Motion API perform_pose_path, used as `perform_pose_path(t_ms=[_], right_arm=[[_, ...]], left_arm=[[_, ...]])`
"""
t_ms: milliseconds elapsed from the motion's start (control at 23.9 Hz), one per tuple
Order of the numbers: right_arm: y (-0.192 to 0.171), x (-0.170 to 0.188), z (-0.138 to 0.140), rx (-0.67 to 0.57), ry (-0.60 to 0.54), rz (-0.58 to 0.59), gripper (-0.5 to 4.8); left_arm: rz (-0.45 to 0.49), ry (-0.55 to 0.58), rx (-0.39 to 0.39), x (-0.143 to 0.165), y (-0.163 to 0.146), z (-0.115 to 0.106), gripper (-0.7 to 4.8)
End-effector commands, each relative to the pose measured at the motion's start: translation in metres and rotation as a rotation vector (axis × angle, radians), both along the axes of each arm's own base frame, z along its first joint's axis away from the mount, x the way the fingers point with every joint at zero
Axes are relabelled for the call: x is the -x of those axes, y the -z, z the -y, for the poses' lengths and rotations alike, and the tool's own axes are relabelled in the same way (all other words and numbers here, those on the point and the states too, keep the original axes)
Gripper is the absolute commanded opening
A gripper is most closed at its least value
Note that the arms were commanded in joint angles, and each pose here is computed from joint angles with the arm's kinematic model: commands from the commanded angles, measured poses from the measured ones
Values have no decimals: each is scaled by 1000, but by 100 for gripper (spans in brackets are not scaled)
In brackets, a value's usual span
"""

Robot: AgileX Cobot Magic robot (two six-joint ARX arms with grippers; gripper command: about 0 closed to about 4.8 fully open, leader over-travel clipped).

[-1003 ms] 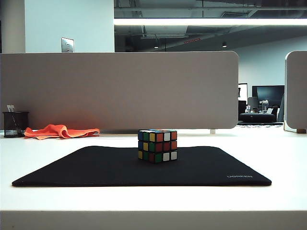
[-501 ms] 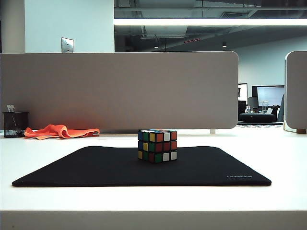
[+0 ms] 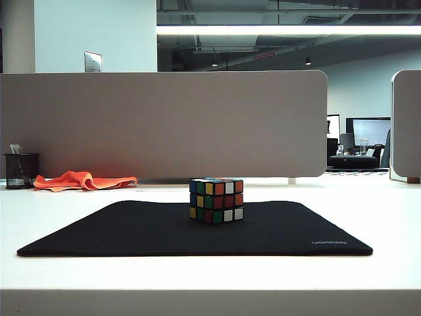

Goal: Pick up the cube on the right side of the mouse pad, then place it in the center of the mouse pad.

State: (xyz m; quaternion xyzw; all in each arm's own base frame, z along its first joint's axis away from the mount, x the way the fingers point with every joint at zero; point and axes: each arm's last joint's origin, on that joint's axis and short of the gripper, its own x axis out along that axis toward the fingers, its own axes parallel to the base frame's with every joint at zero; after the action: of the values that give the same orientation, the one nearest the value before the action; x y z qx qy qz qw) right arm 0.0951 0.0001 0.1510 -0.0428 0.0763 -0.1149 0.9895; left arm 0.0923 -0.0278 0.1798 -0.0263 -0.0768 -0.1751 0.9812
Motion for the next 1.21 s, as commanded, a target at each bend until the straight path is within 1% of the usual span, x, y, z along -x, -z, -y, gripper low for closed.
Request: perform_pose_path(t_ms=[42, 84, 125, 167, 334, 376, 418, 543, 627, 1212], right_arm=[[0, 0, 6, 2, 68, 11, 0], [0, 0, 7, 2, 72, 11, 0], [0, 0, 7, 2, 71, 11, -1], [0, 0, 6, 2, 68, 11, 0], [0, 0, 5, 2, 58, 11, -1], [0, 0, 4, 2, 40, 12, -1], [0, 0, 2, 2, 24, 12, -1], [0, 0, -5, 2, -53, 12, -1], [0, 0, -7, 1, -74, 11, 0], [0, 0, -7, 1, -76, 12, 0]], left_arm=[[6, -27, -8, -1, -1, -5, -5], [6, -47, -9, -1, -1, -7, -5], [6, -110, -9, -3, -1, -13, -6], [6, -145, -9, -3, -1, -16, -6], [4, -246, -10, -4, -1, -26, -6], [0, -282, -10, -4, -1, -29, -5], [0, -293, -10, -4, -1, -30, -5], [0, -304, -10, -4, -1, -31, -6], [-1, -303, -10, -4, -1, -31, -5], [-2, -303, -10, -4, -1, -31, -5]])
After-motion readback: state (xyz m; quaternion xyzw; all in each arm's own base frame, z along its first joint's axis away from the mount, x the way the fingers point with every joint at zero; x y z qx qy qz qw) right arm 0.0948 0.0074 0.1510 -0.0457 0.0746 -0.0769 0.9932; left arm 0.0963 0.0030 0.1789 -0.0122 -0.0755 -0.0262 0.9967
